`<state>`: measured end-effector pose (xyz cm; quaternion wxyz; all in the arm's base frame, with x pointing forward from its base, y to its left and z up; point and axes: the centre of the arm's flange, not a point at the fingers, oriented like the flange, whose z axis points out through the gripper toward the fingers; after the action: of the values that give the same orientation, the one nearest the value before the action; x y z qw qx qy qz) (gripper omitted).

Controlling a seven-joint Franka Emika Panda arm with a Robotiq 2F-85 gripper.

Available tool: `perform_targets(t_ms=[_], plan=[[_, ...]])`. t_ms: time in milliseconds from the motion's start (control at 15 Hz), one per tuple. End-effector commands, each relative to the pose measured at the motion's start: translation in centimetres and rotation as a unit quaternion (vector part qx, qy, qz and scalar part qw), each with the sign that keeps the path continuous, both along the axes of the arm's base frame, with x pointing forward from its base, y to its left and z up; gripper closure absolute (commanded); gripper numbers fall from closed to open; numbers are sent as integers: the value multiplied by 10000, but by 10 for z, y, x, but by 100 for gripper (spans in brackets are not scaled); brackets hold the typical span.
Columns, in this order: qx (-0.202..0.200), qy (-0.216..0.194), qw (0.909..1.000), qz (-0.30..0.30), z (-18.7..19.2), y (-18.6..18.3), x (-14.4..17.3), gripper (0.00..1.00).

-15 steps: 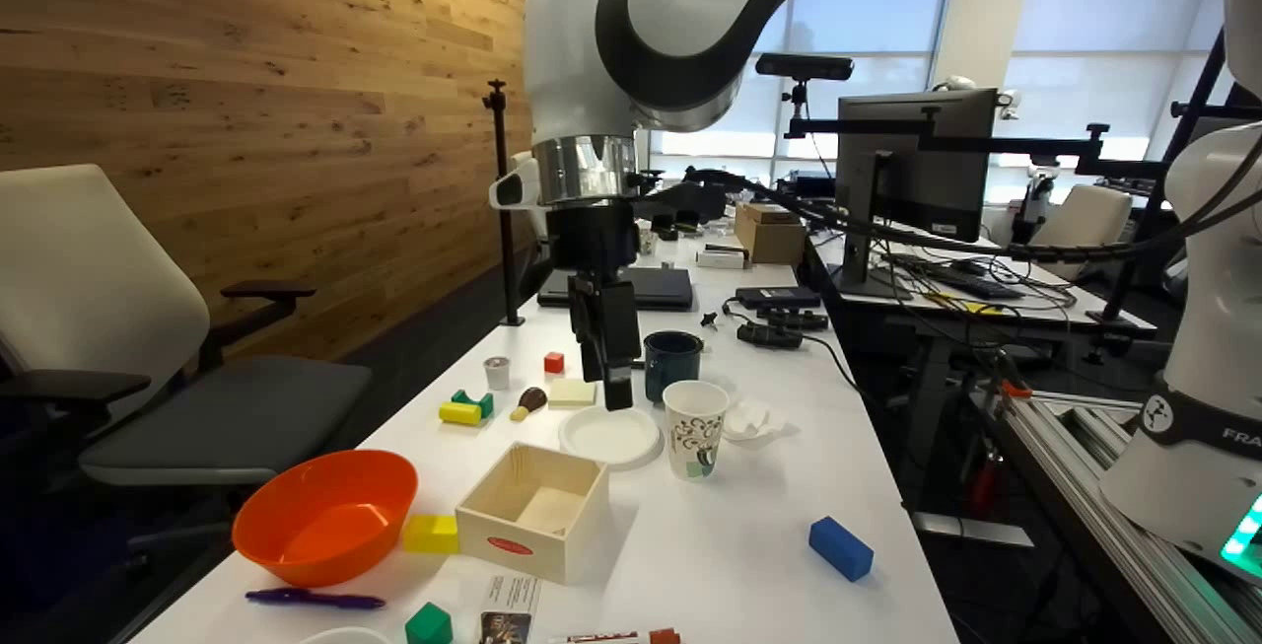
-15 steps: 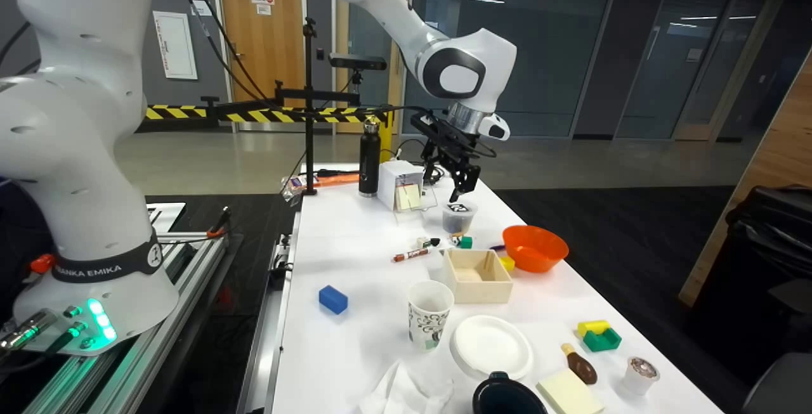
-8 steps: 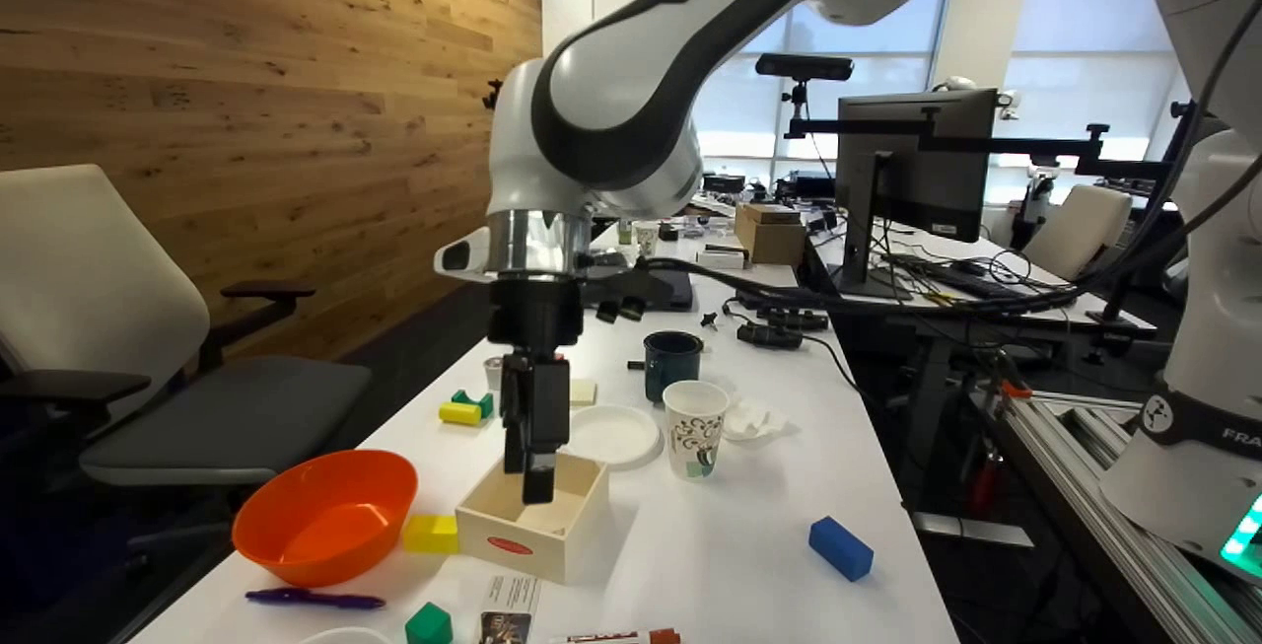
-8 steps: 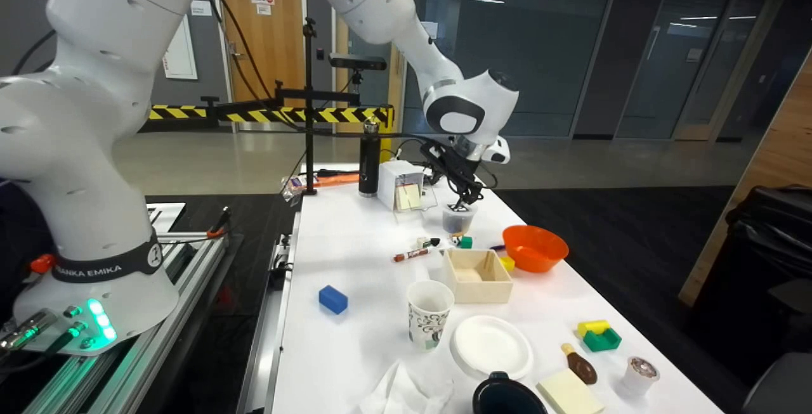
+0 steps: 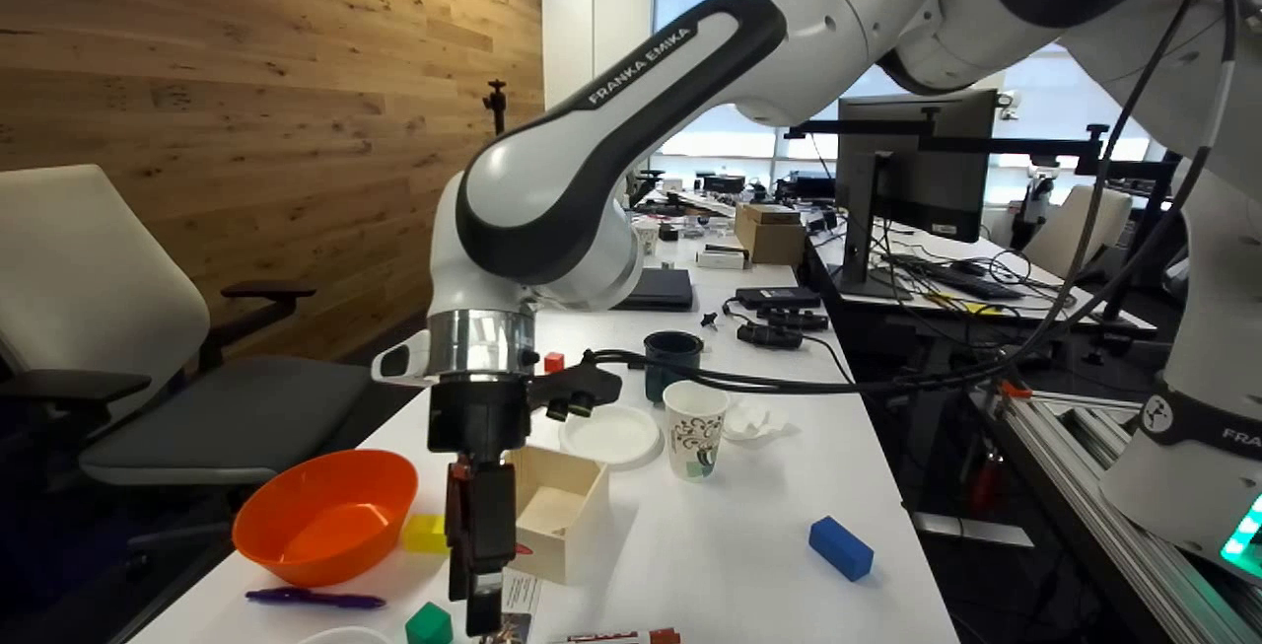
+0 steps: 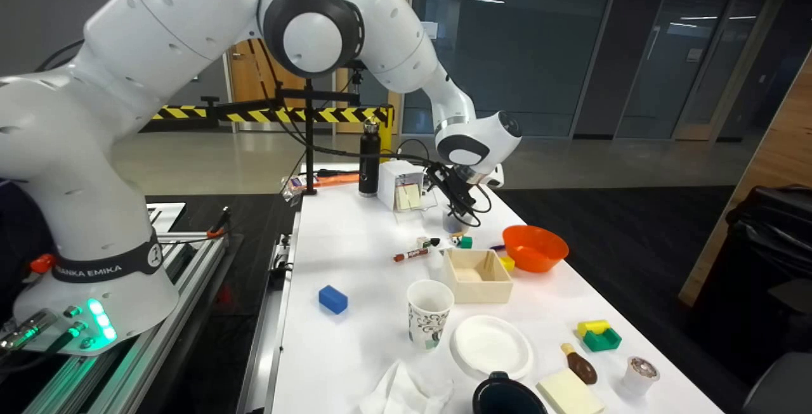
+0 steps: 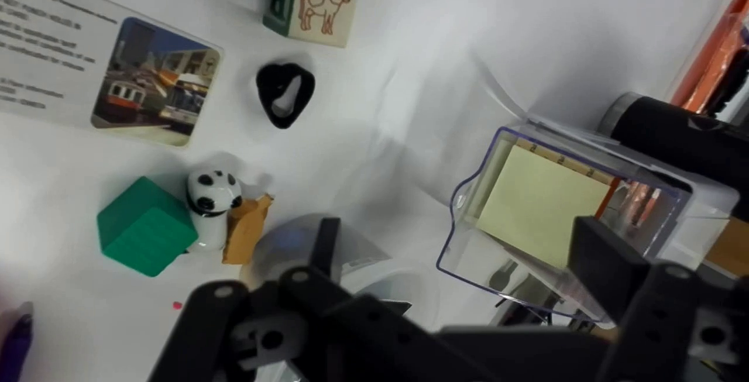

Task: Turn the white object on the left around

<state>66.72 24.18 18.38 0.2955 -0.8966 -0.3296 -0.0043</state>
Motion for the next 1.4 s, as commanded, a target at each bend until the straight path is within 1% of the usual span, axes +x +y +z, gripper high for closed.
perform_targets(t_ms=[0,333,600,933,1200,1267,1333], plan=[[409,441,9981,158,-15,15,22,0],[541,835,9946,305,-37,23,21,0],[793,880,9925,303,-55,36,25,0],[952,1017,9896,364,-73,58,25,0],[1002,1124,9878,409,-86,70,23,0],[1033,1153,9870,426,-89,72,22,1],[1038,1175,9866,442,-92,74,22,8]])
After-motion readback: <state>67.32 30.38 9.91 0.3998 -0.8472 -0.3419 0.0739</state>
